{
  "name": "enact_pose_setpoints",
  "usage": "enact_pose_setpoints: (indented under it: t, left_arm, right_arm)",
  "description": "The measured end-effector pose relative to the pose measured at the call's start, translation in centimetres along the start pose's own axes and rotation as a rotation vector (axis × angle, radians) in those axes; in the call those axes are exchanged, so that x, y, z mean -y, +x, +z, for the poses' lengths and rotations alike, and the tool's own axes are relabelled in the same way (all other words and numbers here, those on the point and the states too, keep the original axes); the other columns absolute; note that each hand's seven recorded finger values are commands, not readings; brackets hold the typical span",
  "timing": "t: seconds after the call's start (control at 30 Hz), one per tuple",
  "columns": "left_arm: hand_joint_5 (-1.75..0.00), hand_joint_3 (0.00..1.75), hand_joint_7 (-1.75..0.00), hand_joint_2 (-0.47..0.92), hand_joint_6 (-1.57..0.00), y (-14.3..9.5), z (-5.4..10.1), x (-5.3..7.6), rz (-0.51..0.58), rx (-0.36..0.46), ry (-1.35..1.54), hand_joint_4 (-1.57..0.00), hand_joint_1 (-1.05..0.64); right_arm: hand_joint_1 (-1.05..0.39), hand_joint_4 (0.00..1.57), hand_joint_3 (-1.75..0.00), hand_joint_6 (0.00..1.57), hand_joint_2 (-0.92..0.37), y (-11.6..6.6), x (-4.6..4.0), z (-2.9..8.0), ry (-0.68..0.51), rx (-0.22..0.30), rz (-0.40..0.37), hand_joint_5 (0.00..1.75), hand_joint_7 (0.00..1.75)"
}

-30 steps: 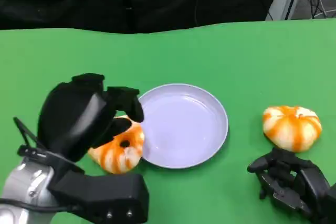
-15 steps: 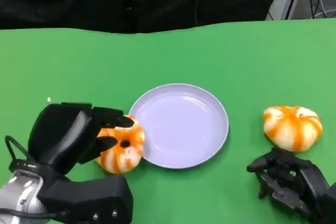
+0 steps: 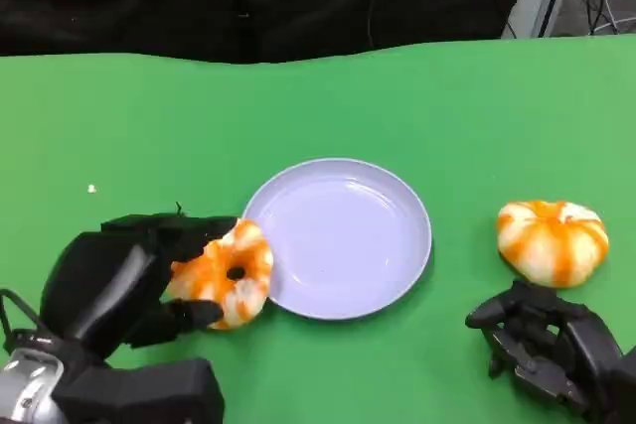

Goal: Grasp the bread from the table and place it into the plate.

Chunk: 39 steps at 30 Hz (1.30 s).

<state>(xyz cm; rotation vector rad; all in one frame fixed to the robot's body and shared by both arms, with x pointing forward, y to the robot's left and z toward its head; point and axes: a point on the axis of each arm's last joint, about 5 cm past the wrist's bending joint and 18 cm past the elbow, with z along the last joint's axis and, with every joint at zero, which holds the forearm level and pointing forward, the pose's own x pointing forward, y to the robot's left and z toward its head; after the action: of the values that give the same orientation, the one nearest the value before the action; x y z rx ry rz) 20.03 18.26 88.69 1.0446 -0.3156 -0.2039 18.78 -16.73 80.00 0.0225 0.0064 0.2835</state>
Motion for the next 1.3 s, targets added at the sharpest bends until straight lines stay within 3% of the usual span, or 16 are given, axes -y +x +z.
enact_pose_setpoints:
  t: [0.2, 0.33, 0.53, 1.27, 1.3]
  left_arm:
    - [0.00, 0.18, 0.00, 0.92, -0.38, -0.1, -0.2, -0.1, -0.024, 0.002, -0.004, -0.25, -0.84]
    - [0.00, 0.18, 0.00, 0.92, -0.30, 0.0, -0.2, 0.0, -0.086, 0.009, -0.002, -0.04, -1.01]
    - [0.00, 0.18, 0.00, 0.92, -0.29, 0.1, -0.1, 0.6, -0.167, 0.019, -0.001, 0.00, -1.05]
    - [-0.02, 0.08, -0.01, 0.92, -0.29, 2.3, -1.6, 2.6, -0.244, 0.002, -0.050, -0.05, -0.93]
    - [-0.03, 0.08, -0.01, 0.92, -0.30, 2.4, -1.6, 2.6, -0.244, 0.005, -0.051, -0.08, -0.85]
  right_arm:
    - [-0.26, 0.66, -0.45, 0.75, -0.92, 0.0, 0.00, 0.0, 0.000, 0.000, 0.001, 1.74, 1.06]
    - [-0.28, 0.65, -0.44, 0.75, -0.92, 0.0, 0.01, 0.0, 0.001, 0.000, 0.001, 1.74, 1.06]
    - [-0.26, 0.66, -0.45, 0.75, -0.92, 0.0, 0.00, 0.0, -0.001, 0.000, -0.001, 1.75, 1.06]
    - [-0.28, 0.66, -0.44, 0.76, -0.92, 0.0, 0.00, 0.0, -0.002, 0.002, -0.002, 1.75, 1.04]
    - [-0.29, 0.66, -0.44, 0.76, -0.92, 0.0, 0.00, 0.0, -0.002, 0.002, -0.002, 1.75, 1.04]
